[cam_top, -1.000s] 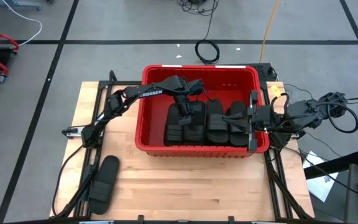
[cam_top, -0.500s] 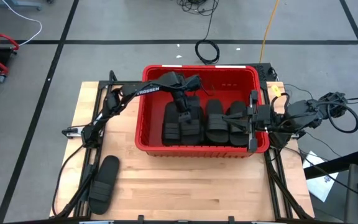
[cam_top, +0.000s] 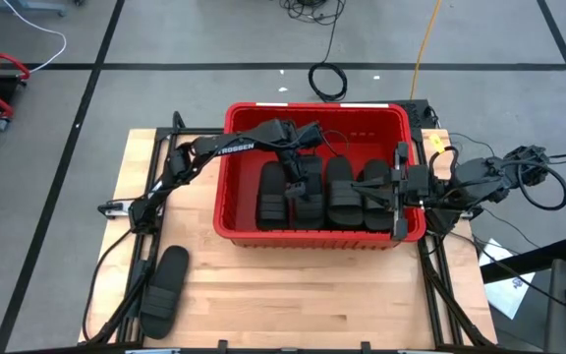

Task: Pick and place slides into bin
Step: Put the black slide into the red bin

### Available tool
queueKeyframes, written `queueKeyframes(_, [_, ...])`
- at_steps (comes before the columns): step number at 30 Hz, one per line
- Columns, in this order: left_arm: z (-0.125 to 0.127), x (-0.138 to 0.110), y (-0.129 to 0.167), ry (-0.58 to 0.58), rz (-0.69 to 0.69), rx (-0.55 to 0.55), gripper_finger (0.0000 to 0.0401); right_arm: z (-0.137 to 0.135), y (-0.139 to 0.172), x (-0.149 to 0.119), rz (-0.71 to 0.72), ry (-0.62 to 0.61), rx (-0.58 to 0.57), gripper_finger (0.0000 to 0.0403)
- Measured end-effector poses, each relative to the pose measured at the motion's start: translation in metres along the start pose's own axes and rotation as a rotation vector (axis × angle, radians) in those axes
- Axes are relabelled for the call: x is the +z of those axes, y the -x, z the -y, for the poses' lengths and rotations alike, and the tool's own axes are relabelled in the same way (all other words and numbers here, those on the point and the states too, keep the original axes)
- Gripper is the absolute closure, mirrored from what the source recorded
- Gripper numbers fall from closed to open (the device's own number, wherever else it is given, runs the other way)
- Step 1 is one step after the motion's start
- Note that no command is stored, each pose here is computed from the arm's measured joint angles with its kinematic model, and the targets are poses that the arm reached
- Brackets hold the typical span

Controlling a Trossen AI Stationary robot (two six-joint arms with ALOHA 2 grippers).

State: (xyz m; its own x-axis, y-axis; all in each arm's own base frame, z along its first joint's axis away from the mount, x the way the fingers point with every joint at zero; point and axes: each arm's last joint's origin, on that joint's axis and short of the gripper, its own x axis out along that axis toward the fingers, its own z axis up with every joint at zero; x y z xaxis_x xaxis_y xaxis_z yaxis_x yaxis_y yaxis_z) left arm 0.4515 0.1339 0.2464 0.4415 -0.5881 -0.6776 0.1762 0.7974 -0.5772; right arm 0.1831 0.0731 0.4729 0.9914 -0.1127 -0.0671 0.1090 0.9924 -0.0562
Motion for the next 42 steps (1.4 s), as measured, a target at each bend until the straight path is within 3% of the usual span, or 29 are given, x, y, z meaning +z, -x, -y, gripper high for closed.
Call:
queueKeyframes(6, [0.005, 0.001, -0.005, -0.117, -0.013, 0.008, 0.0375, 0.0, 0.0, 0.0, 0.0, -0.001, 0.0, 0.0403])
queueKeyframes(11, [0.008, 0.002, -0.01, -0.124, -0.027, 0.05, 0.034, 0.0, 0.0, 0.0, 0.0, -0.001, -0.001, 0.0403])
queueKeyframes(22, [0.004, 0.0, 0.0, -0.013, -0.024, 0.063, 0.0196, 0.0, 0.0, 0.0, 0.0, 0.002, -0.002, 0.0403])
queueKeyframes(25, [0.016, 0.001, 0.019, -0.071, -0.012, 0.084, 0.0164, 0.0, 0.0, 0.0, 0.0, 0.002, -0.002, 0.0403])
queueKeyframes(29, [0.054, 0.004, 0.064, -0.235, 0.047, 0.143, 0.0144, 0.0, 0.0, 0.0, -0.001, 0.002, -0.002, 0.0403])
queueKeyframes(33, [0.123, -0.003, 0.126, -0.494, 0.16, 0.268, 0.0171, 0.0, 0.0, 0.0, -0.001, 0.002, -0.001, 0.0403])
queueKeyframes(38, [0.229, -0.041, 0.196, -0.749, 0.349, 0.403, 0.0284, 0.0, 0.0, 0.0, -0.001, -0.013, 0.0, 0.0403])
queueKeyframes(42, [0.294, -0.086, 0.235, -0.76, 0.509, 0.324, 0.0384, -0.001, 0.0, 0.0, -0.001, -0.043, 0.031, 0.0403])
